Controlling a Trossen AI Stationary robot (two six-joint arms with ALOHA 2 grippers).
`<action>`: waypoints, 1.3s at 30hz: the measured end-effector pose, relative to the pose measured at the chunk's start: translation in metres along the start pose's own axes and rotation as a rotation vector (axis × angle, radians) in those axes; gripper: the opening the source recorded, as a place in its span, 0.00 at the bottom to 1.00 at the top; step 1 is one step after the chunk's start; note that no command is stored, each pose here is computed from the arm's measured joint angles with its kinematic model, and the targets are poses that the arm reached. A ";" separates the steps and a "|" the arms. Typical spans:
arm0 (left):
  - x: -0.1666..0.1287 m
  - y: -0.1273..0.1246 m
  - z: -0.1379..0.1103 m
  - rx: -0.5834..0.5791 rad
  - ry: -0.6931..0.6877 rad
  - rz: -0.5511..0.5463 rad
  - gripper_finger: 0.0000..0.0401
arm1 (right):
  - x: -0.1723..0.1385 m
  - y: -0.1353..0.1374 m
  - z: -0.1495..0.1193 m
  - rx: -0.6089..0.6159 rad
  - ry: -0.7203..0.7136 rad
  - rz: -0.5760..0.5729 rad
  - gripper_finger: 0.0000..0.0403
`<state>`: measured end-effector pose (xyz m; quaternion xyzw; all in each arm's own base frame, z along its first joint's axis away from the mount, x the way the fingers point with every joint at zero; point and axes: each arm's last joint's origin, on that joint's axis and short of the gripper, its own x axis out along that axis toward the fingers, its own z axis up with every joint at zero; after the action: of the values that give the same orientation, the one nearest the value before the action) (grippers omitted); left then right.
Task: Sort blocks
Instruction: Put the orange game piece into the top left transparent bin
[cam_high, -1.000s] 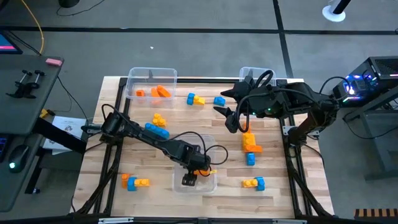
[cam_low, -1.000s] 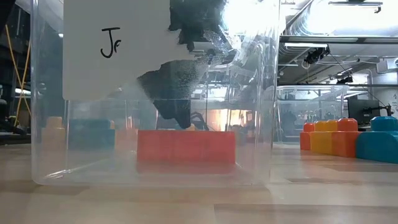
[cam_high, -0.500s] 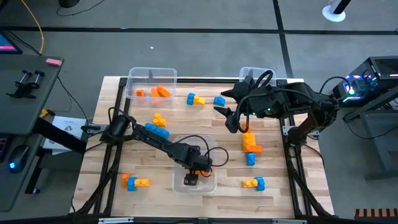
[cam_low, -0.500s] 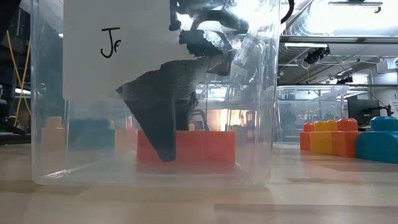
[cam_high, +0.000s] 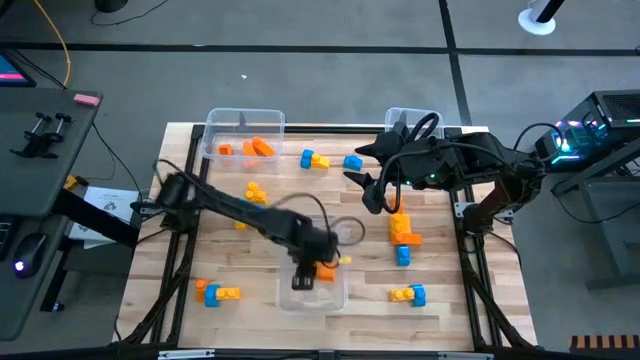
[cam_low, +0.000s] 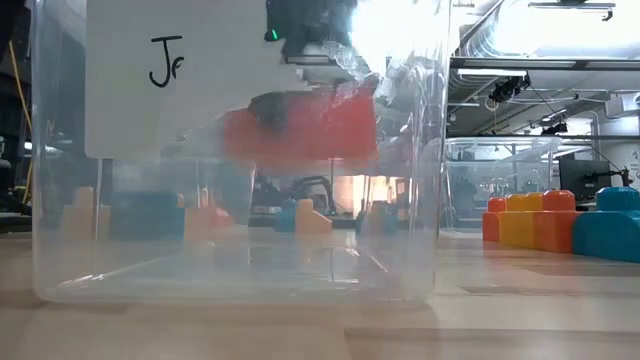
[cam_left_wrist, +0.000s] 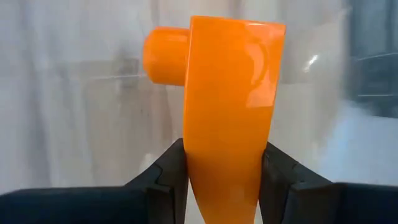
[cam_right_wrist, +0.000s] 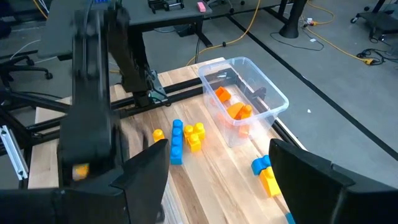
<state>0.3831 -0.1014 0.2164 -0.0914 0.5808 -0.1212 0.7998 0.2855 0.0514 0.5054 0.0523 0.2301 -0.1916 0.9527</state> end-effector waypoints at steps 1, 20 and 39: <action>-0.017 -0.001 -0.001 -0.001 -0.025 -0.007 0.26 | 0.000 0.000 0.000 -0.001 0.000 0.000 0.68; -0.236 0.141 -0.117 -0.456 -0.215 0.949 0.33 | 0.000 0.001 0.002 0.021 -0.021 0.007 0.68; -0.244 0.223 -0.153 -0.723 -0.339 0.494 0.69 | 0.000 -0.001 -0.004 0.177 0.033 -0.015 0.68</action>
<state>0.1848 0.1835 0.3261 -0.2418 0.4513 0.2994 0.8052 0.2837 0.0511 0.5019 0.1376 0.2284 -0.2172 0.9390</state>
